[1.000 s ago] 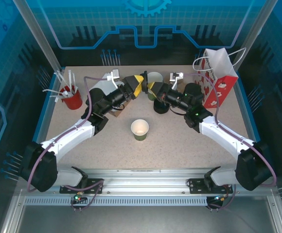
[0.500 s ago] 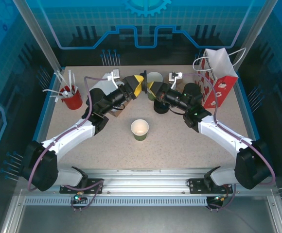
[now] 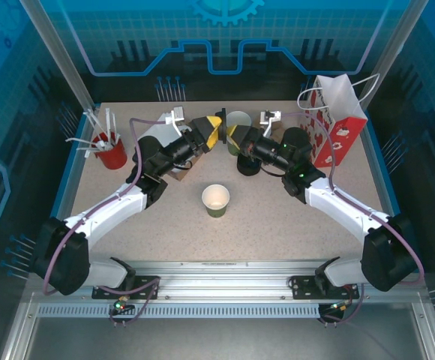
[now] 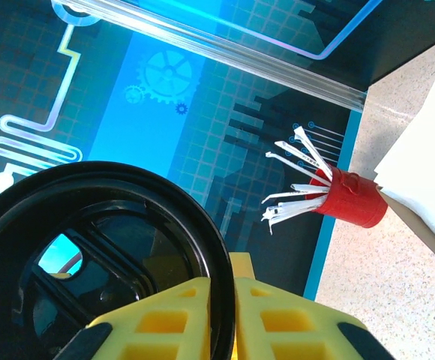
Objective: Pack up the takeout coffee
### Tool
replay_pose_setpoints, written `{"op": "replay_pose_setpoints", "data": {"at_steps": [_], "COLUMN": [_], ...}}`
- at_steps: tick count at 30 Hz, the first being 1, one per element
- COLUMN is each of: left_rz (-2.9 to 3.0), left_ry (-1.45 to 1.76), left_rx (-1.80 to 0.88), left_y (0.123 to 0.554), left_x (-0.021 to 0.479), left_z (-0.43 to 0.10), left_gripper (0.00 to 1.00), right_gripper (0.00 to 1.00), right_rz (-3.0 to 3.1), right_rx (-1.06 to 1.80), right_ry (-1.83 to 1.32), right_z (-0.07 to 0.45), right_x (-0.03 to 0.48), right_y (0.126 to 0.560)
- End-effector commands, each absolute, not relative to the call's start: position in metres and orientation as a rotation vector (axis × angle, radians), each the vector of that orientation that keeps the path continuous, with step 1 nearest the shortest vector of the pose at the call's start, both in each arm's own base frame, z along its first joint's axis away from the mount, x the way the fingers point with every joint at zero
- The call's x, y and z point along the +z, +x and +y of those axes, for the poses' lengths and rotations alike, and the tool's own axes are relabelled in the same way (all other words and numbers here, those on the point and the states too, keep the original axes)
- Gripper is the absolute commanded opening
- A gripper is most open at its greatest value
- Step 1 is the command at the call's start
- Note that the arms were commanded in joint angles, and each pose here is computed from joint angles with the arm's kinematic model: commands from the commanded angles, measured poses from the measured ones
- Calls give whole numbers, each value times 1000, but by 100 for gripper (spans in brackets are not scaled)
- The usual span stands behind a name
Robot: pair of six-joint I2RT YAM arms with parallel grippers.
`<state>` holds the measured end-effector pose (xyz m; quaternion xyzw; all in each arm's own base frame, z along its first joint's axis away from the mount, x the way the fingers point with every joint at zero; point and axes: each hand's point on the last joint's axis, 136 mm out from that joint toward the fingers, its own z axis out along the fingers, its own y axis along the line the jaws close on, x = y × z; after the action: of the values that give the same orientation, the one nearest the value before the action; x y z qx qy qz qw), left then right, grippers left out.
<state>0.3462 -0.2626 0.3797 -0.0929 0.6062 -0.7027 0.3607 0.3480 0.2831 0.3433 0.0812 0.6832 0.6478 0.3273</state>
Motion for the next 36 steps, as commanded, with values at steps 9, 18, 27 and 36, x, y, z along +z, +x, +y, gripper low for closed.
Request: {"op": "replay_pose_setpoints", "data": {"at_steps": [9, 18, 27, 36], "left_rz": [1638, 2119, 2362, 2431], "left_ry": [-248, 93, 435, 549], "left_rx": [-1600, -697, -358, -283], "left_y": [350, 311, 269, 272], "left_x": [344, 242, 188, 162], "left_z": [-240, -213, -228, -247], "left_gripper": [68, 68, 67, 66], "right_gripper": [48, 68, 83, 89], "right_rz": [1803, 2209, 2350, 2387], "right_rx": [1474, 695, 539, 524], "right_ry": [216, -159, -270, -280], "right_z": [234, 170, 155, 156], "right_x": [339, 274, 227, 214], "right_y": [343, 303, 287, 289]}}
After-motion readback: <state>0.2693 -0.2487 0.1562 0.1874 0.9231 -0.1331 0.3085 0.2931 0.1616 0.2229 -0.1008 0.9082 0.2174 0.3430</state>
